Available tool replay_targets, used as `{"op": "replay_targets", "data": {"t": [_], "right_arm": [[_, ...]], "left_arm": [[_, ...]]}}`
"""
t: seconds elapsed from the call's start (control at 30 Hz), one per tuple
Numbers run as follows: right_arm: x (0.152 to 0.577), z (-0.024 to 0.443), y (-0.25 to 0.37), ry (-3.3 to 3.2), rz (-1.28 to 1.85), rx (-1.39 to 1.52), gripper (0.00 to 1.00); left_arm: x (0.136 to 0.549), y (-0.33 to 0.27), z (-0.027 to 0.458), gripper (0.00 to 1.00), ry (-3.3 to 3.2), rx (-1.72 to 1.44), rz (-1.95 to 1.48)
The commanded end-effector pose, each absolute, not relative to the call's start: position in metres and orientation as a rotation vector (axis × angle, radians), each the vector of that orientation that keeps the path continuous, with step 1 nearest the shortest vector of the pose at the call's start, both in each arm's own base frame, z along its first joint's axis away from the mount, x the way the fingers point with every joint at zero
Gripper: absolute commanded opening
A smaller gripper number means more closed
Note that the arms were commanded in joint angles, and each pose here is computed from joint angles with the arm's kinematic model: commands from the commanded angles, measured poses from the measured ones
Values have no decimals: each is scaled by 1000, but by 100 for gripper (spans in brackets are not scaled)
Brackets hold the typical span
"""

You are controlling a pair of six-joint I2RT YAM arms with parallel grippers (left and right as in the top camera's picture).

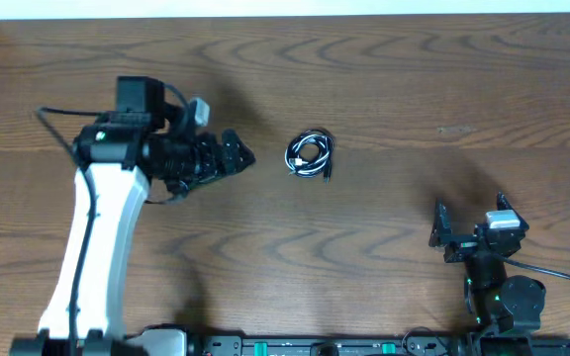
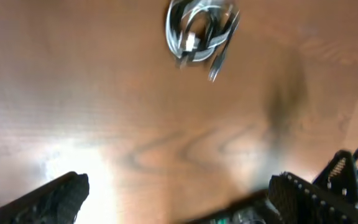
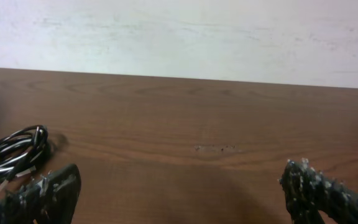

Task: Untangle cables
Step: 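Raise the left gripper and move it beside the cable bundle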

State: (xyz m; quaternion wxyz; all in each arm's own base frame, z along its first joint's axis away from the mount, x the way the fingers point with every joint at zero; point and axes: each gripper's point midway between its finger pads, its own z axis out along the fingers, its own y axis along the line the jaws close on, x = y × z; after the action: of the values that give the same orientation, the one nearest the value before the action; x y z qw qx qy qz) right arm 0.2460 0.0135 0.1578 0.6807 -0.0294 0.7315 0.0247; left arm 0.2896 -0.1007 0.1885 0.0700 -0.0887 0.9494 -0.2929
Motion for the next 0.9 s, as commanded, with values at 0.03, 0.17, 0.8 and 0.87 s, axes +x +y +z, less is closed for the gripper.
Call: {"op": "replay_targets", "data": {"t": [0.03,0.17,0.8,0.87], "right_arm": [[246,157,10,1642,38,-60,99],[246,157,10,1642,38,-60,99],[246,161,10,1629,38,-59,99],[246,172,21,1585,144,-51,99]], "left_arm": [[287,-110,171,98,2961,-336,-959],[290,-112,152,98,3027,-367,-955],[294,-112,142,98,3047,-379,-955],[294,-112,142,98,3047,-379,-955]]}}
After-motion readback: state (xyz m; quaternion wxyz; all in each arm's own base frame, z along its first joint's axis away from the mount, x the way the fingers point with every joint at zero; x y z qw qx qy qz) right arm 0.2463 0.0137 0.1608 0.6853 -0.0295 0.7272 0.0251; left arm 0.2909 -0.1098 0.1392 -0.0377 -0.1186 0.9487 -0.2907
